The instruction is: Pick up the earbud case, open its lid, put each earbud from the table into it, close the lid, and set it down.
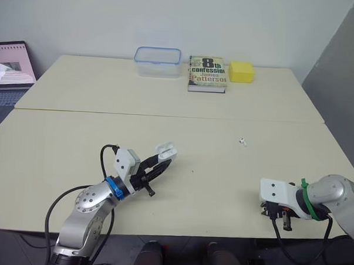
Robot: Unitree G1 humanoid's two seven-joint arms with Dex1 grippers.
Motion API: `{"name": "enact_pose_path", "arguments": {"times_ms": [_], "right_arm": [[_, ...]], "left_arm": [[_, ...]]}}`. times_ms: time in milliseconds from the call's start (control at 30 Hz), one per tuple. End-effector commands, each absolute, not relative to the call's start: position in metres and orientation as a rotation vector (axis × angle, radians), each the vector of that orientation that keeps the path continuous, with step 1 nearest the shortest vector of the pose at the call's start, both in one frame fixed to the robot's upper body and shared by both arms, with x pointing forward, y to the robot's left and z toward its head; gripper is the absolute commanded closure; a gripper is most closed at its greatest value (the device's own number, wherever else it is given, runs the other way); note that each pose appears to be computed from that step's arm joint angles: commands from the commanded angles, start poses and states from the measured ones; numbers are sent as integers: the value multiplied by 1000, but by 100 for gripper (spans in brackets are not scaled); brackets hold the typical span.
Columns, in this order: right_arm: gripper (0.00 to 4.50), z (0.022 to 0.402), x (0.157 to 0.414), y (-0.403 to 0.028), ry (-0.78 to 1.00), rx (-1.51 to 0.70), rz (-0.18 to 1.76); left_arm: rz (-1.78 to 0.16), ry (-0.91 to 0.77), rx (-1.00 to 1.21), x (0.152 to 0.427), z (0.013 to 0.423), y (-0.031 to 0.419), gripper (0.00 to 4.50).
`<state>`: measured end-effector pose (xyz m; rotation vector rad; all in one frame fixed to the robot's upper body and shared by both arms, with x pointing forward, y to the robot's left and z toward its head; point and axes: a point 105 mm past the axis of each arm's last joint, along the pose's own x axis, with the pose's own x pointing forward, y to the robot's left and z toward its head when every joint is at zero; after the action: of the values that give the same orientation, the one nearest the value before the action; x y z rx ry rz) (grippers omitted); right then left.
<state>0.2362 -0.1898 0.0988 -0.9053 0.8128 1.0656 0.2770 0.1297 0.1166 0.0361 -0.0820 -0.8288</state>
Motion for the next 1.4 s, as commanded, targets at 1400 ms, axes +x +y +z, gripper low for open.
{"name": "enact_pose_path", "arguments": {"times_ms": [1400], "right_arm": [[413, 218, 288, -8, -229, 185, 1014]], "left_arm": [[-852, -379, -1, 294, 174, 89, 375]]}}
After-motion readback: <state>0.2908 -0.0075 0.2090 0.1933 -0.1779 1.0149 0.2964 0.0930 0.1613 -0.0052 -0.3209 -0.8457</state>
